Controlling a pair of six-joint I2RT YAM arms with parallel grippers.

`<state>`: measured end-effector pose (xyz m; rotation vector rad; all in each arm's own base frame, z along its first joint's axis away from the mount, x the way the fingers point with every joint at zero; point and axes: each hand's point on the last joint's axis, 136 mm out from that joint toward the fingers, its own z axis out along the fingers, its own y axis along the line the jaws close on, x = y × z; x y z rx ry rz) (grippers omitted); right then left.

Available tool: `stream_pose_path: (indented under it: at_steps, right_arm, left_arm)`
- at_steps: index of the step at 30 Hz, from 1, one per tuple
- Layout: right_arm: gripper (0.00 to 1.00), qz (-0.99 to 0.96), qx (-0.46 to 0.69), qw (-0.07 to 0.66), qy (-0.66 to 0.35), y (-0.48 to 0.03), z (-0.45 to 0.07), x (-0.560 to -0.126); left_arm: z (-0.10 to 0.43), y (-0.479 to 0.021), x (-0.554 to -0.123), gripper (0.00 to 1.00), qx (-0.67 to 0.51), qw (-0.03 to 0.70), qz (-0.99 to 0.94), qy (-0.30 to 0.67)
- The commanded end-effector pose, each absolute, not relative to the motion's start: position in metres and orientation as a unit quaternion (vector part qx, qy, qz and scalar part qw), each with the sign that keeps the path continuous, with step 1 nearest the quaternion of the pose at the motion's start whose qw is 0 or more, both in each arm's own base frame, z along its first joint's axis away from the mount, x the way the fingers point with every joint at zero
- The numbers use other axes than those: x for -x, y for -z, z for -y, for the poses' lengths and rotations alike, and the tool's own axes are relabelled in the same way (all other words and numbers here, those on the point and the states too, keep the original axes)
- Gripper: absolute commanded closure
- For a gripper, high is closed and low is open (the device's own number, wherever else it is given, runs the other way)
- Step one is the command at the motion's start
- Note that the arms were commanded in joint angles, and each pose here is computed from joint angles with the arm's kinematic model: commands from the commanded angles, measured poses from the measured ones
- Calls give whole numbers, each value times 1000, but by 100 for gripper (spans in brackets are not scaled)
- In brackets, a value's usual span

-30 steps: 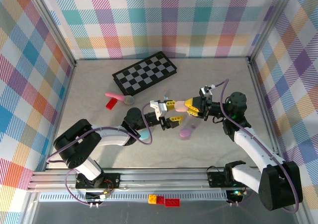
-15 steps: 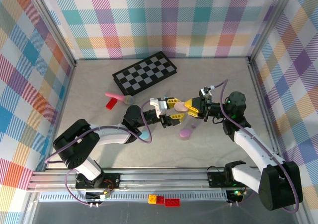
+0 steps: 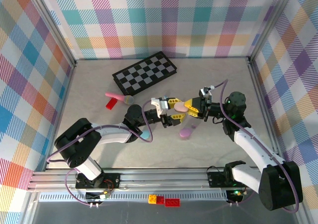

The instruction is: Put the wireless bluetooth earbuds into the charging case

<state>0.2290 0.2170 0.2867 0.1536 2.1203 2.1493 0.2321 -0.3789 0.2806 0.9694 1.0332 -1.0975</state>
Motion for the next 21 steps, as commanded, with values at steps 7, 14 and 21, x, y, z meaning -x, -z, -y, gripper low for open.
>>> stream_pose_path:
  at_steps: [7,14,21]
  right_arm:
    - [77,-690,-26,86,-718,-305,-216,-227]
    - [78,-691,-31,85,-717,-304,-215,-228]
    - [78,-689,-30,87,-718,-307,-215,-227]
  left_arm:
    - [379,-295,-229,45,-426,635,-421,488]
    - [379,-297,-228,52,-427,636,-417,489]
    - [379,-295,-229,50,-429,635,-418,487]
